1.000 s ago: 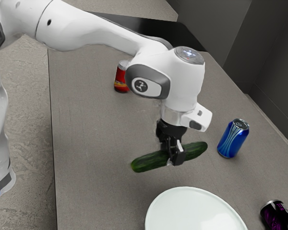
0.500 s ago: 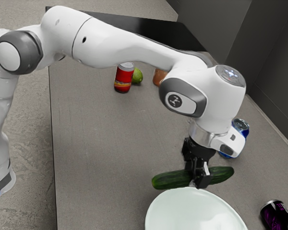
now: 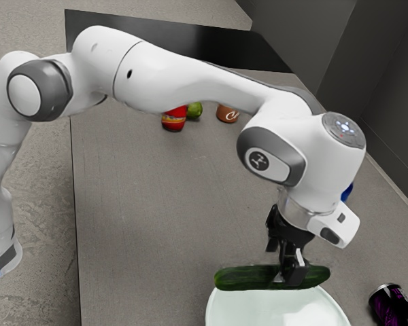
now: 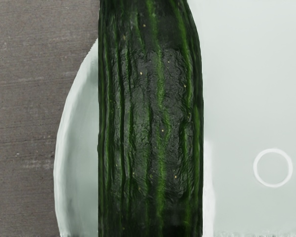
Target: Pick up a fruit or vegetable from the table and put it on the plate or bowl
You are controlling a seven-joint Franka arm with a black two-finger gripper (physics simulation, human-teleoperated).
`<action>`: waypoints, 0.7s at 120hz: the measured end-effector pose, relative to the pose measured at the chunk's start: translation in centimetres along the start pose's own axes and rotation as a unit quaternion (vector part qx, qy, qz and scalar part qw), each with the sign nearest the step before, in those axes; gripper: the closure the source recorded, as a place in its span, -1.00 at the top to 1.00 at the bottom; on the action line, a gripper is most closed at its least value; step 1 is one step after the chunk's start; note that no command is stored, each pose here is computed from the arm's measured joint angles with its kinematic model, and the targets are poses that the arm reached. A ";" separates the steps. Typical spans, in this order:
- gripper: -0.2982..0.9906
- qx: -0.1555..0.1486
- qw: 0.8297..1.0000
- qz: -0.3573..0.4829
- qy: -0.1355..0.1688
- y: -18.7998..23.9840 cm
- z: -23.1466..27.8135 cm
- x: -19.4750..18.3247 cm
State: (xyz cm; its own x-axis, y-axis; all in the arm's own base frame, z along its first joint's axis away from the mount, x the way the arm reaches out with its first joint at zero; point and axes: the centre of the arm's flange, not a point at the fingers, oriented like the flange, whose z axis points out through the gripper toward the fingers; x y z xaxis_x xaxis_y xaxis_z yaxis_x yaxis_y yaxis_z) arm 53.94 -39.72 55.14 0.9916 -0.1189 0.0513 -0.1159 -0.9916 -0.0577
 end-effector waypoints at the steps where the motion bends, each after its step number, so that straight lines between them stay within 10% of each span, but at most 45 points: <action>1: 0.25 0.000 1.000 0.000 0.000 0.0 -0.1 0.0; 34: 0.50 0.004 1.000 -0.012 0.009 -1.7 -1.3 0.4; 63: 0.53 0.010 0.980 -0.194 0.043 -28.8 -10.1 0.1; 84: 0.54 -0.001 0.973 -0.230 0.025 -37.9 -10.3 -1.8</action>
State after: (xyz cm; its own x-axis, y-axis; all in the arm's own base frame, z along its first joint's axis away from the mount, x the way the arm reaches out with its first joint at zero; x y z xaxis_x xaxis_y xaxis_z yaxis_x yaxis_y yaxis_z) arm 55.90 -2.49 67.50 0.9348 0.3345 0.1195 0.3386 -0.9408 -0.0154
